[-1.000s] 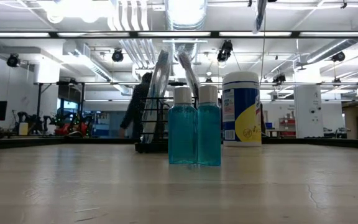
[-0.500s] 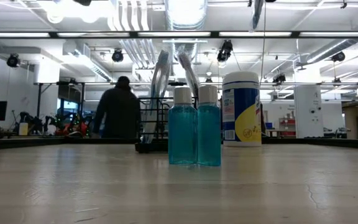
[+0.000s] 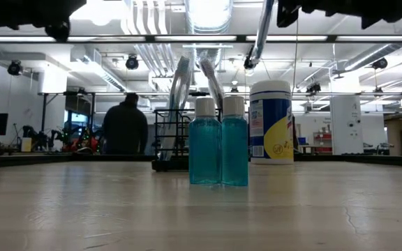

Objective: Pick & Place toothbrushing station
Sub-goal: Put the blue toothbrush into the black wire organizer

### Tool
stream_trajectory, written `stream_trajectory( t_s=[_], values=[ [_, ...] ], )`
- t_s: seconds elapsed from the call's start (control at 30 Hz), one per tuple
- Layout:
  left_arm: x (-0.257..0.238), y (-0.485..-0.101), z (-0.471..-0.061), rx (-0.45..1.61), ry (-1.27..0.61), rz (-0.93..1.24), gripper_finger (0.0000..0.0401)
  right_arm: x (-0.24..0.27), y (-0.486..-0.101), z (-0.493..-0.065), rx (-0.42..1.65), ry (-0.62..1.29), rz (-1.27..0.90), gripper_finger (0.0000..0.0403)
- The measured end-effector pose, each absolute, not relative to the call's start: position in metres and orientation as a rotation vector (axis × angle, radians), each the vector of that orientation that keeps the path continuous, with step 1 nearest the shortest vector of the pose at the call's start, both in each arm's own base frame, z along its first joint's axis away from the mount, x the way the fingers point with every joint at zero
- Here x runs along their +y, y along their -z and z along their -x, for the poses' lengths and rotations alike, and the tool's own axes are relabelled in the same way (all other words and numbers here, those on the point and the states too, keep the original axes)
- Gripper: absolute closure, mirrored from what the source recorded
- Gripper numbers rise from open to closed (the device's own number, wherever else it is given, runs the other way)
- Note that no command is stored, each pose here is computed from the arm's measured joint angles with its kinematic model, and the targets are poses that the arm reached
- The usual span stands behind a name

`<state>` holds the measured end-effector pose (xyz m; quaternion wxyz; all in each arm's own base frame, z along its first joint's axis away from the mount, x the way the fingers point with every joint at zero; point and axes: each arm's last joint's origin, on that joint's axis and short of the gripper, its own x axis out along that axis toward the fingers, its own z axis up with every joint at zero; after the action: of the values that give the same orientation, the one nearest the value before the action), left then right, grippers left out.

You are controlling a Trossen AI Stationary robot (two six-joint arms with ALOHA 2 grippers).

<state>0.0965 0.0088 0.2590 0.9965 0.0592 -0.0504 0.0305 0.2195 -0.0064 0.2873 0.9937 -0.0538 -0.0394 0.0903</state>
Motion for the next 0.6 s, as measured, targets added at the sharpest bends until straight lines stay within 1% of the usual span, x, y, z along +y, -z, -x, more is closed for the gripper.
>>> stream_trajectory(
  t_s=[0.13,0.23,0.37,0.47,0.6],
  values=[
    [0.008,-0.252,-0.091,-0.086,-0.060,-0.128,0.0398,-0.010,-0.271,-0.226,-0.074,-0.178,0.093,0.0390],
    [0.008,-0.249,-0.089,-0.112,-0.062,-0.126,0.0398,-0.014,-0.256,-0.233,-0.053,-0.138,0.090,0.0390],
    [0.008,-0.237,-0.092,-0.087,-0.059,-0.112,0.0398,-0.020,-0.246,-0.241,-0.087,-0.067,0.094,0.0390],
    [0.008,-0.235,-0.093,-0.085,-0.060,-0.112,0.0397,-0.024,-0.237,-0.249,-0.031,-0.043,0.082,0.0390],
    [0.008,-0.232,-0.093,-0.071,-0.059,-0.110,0.0397,-0.025,-0.234,-0.265,-0.007,-0.043,0.071,0.0390]
  ],
)
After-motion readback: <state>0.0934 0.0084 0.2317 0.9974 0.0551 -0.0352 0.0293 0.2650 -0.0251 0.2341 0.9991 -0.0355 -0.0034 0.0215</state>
